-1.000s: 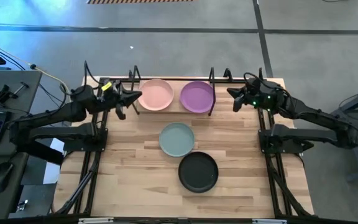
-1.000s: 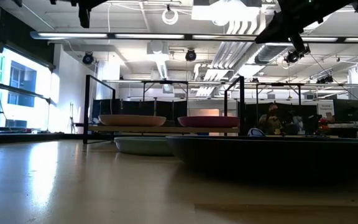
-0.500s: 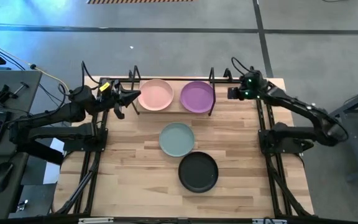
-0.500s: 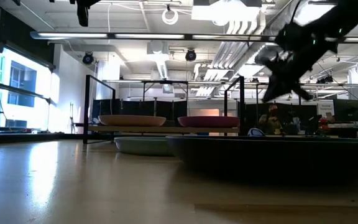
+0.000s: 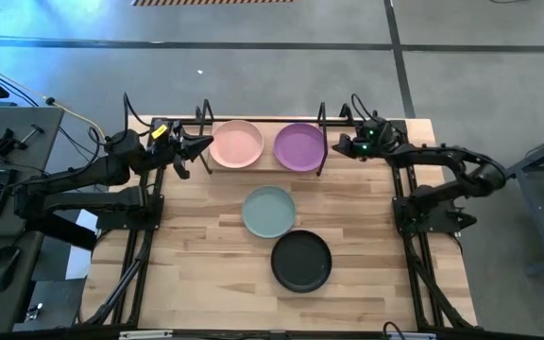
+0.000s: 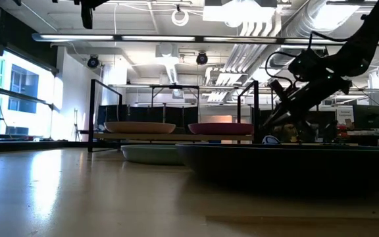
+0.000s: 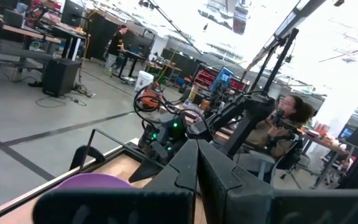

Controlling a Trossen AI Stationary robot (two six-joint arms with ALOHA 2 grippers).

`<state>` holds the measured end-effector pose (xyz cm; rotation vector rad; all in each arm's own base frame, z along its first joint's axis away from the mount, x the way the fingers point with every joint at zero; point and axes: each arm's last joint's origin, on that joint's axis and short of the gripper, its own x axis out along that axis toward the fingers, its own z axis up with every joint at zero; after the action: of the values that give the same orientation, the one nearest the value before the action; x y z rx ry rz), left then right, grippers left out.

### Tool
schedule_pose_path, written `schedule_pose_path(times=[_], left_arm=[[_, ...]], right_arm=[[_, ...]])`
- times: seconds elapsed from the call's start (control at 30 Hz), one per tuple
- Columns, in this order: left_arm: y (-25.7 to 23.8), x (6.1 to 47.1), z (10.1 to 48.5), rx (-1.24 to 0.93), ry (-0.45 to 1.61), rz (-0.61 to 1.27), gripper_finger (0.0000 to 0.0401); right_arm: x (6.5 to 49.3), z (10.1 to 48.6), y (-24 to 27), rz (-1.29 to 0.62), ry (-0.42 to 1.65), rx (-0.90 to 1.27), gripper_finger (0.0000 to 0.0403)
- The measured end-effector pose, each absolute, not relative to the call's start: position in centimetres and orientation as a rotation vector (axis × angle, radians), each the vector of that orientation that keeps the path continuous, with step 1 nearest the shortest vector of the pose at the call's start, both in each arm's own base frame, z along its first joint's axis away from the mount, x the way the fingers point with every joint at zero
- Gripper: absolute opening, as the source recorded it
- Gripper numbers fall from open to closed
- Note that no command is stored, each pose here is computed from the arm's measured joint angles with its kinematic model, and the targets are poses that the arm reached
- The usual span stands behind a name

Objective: Place and stack plates onto a shelf
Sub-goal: Adjust the purple plate

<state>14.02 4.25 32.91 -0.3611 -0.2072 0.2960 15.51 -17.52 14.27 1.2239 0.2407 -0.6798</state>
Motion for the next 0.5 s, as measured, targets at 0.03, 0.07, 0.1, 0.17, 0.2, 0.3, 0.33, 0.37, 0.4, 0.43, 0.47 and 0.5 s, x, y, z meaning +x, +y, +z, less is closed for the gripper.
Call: schedule_pose_path(times=[0.03,0.07,0.1,0.17,0.2,0.3,0.33,0.37,0.4,0.43,0.47,0.5], left_arm=[[4.3,14.0,32.9,-0.361,-0.207,0.296,0.0000],[4.3,14.0,32.9,-0.361,-0.207,0.296,0.0000],[4.3,14.0,32.9,-0.362,-0.207,0.296,0.0000],[4.2,14.0,32.9,-0.368,-0.208,0.295,0.0000],[4.3,14.0,32.9,-0.369,-0.208,0.295,0.0000],[4.3,14.0,32.9,-0.369,-0.208,0.295,0.0000],[4.3,14.0,32.9,-0.369,-0.208,0.295,0.0000],[4.3,14.0,32.9,-0.369,-0.208,0.295,0.0000],[4.2,14.0,32.9,-0.369,-0.208,0.295,0.0000],[4.3,14.0,32.9,-0.369,-0.209,0.296,0.0000],[4.3,14.0,32.9,-0.369,-0.209,0.299,0.0000],[4.3,14.0,32.9,-0.369,-0.209,0.301,0.0000]], right_arm=[[15.7,14.1,-17.6,-0.680,0.235,1.222,0.0000],[15.9,13.8,-17.7,-0.679,0.236,1.225,0.0000],[16.0,13.6,-17.7,-0.679,0.236,1.231,0.0000],[16.1,13.4,-17.8,-0.678,0.230,1.238,0.0000],[16.2,13.3,-17.9,-0.679,0.227,1.239,0.0000],[16.2,13.2,-17.9,-0.677,0.231,1.234,0.0000],[16.3,13.2,-17.9,-0.674,0.227,1.230,0.0000],[16.4,13.3,-17.9,-0.668,0.220,1.225,0.0000],[16.4,13.4,-17.9,-0.664,0.213,1.219,0.0000],[16.5,13.4,-17.9,-0.658,0.206,1.218,0.0000],[16.6,13.5,-17.9,-0.656,0.199,1.218,0.0000],[16.7,13.6,-17.8,-0.659,0.194,1.215,0.0000]])
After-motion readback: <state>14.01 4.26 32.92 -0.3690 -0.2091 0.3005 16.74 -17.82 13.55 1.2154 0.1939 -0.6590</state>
